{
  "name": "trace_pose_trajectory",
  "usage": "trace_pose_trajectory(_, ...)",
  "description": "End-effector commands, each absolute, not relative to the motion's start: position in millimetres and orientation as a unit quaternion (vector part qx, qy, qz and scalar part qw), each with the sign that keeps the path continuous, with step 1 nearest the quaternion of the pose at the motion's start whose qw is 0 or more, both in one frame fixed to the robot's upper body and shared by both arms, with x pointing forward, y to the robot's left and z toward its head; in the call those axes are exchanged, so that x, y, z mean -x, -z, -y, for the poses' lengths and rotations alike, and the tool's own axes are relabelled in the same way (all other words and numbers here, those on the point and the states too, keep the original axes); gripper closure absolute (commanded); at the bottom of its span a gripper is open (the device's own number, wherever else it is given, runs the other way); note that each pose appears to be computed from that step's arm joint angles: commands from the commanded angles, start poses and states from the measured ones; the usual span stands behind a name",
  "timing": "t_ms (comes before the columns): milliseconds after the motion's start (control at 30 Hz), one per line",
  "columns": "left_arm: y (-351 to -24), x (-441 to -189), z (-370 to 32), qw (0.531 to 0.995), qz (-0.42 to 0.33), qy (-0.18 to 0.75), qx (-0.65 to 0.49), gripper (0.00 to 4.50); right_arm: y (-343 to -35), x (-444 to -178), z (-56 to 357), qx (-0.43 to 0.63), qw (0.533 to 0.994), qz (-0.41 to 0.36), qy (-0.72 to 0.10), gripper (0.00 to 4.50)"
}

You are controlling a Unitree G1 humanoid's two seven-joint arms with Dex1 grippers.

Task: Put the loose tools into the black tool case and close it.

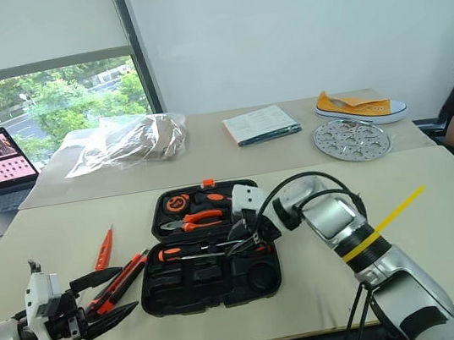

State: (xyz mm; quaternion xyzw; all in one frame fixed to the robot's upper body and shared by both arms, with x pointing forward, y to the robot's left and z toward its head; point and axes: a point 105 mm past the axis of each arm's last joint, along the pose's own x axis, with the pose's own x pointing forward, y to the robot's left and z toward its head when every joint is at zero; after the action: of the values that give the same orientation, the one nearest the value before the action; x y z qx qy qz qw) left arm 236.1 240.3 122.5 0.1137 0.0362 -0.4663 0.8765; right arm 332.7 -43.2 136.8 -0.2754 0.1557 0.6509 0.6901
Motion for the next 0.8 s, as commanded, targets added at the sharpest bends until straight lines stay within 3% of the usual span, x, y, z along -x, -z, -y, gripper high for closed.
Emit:
trace_pose_trajectory(33,-130,-237,-240,0.876,-0.024,0.465,-0.129,0.00,-142,-334,33,0.289,0.688,-0.129,-0.653,3.94)
trace_pose_trajectory(100,-130,-237,-239,0.875,-0.024,0.465,-0.130,0.00,-137,-336,30,0.291,0.689,-0.130,-0.651,4.38)
trace_pose_trajectory(600,-128,-235,-245,0.885,-0.038,0.443,-0.137,0.00,-94,-325,27,0.314,0.658,-0.175,-0.661,4.38)
trace_pose_trajectory(733,-127,-233,-252,0.893,-0.038,0.426,-0.136,0.00,-114,-327,20,0.280,0.683,-0.121,-0.663,4.38)
trace_pose_trajectory(800,-128,-229,-263,0.904,-0.038,0.405,-0.134,0.00,-139,-325,19,0.240,0.700,-0.057,-0.670,4.38)
